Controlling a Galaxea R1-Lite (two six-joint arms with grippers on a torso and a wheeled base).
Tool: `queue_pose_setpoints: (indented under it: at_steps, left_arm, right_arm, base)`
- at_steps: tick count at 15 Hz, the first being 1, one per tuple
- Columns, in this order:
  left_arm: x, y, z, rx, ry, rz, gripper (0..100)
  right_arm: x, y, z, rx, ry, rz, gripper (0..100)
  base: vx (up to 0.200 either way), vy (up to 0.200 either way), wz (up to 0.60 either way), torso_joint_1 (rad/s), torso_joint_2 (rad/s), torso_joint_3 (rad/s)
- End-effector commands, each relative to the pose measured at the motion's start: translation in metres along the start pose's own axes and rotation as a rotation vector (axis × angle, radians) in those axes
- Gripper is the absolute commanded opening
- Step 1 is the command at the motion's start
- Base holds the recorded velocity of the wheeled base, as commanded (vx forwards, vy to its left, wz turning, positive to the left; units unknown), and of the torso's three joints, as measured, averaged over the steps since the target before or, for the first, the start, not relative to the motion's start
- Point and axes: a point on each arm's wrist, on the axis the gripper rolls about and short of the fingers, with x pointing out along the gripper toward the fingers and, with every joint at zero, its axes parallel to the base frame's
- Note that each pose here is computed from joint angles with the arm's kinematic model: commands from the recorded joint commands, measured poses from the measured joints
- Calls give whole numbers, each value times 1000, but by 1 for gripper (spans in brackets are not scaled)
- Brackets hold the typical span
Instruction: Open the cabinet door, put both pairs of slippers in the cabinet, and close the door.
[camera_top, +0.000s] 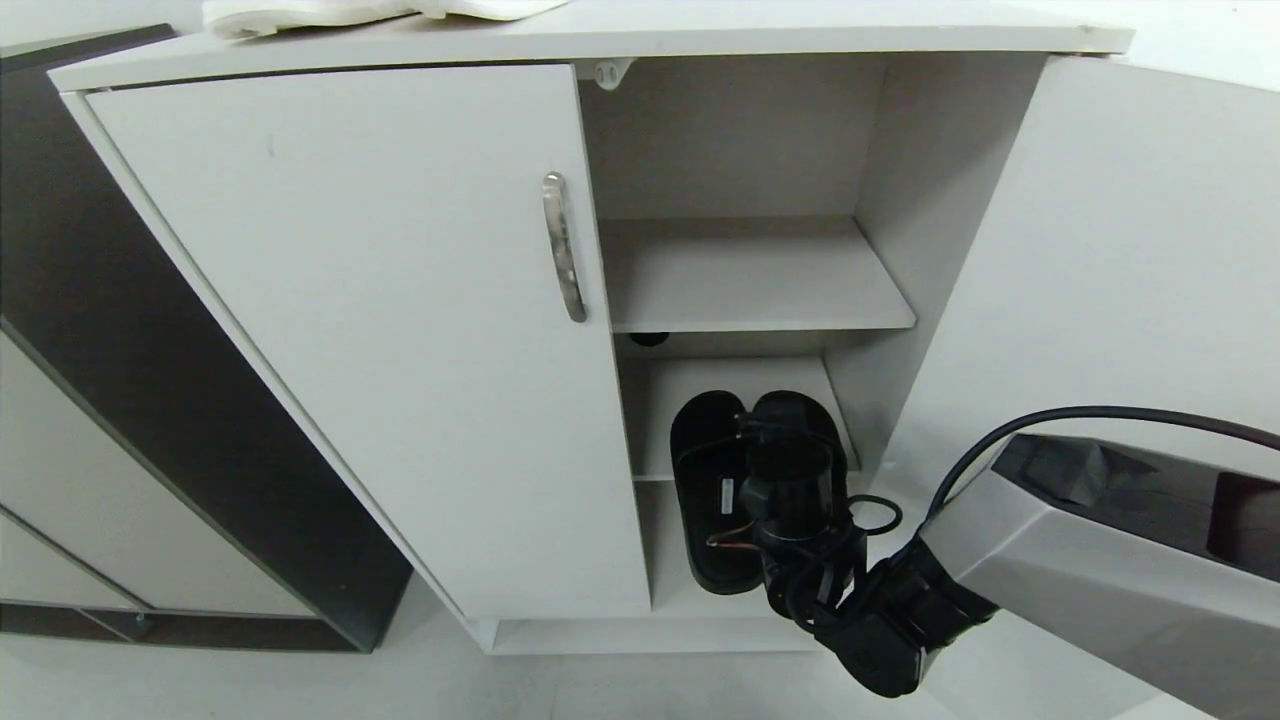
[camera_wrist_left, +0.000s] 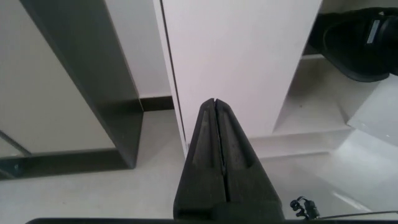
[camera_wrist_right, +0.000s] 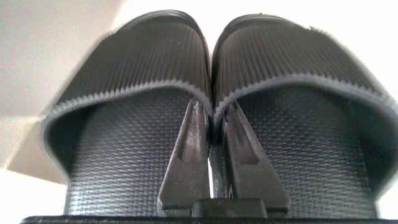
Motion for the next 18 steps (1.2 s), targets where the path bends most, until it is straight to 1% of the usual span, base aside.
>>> queue_pose_setpoints:
  at_steps: [1, 5, 9, 11, 16, 18]
  left_arm:
    - [0, 0, 0, -1, 3, 1, 0]
    - [0, 0, 0, -4, 1, 0, 0]
    - [0, 0, 0, -5, 1, 0, 0]
    - [0, 0, 0, -5, 1, 1, 0]
    - [0, 0, 0, -7, 1, 3, 0]
    - [0, 0, 0, -7, 3, 3, 0]
  right_arm:
    - [6, -1, -9, -6, 11, -11, 0]
    - [27, -2, -15, 15, -14, -30, 0]
    - [54, -5, -13, 14, -51, -60, 0]
    - [67, -5, -8, 26, -76, -74, 0]
    - [87, 2, 1, 28, -76, -81, 0]
    - [95, 2, 7, 43, -95, -90, 0]
  base:
    - [0, 0, 0, 0, 0, 0]
    - [0, 0, 0, 0, 0, 0]
    - [0, 0, 0, 0, 0, 0]
    - [0, 0, 0, 0, 0, 0]
    - [0, 0, 0, 0, 0, 0]
    - [0, 0, 0, 0, 0, 0]
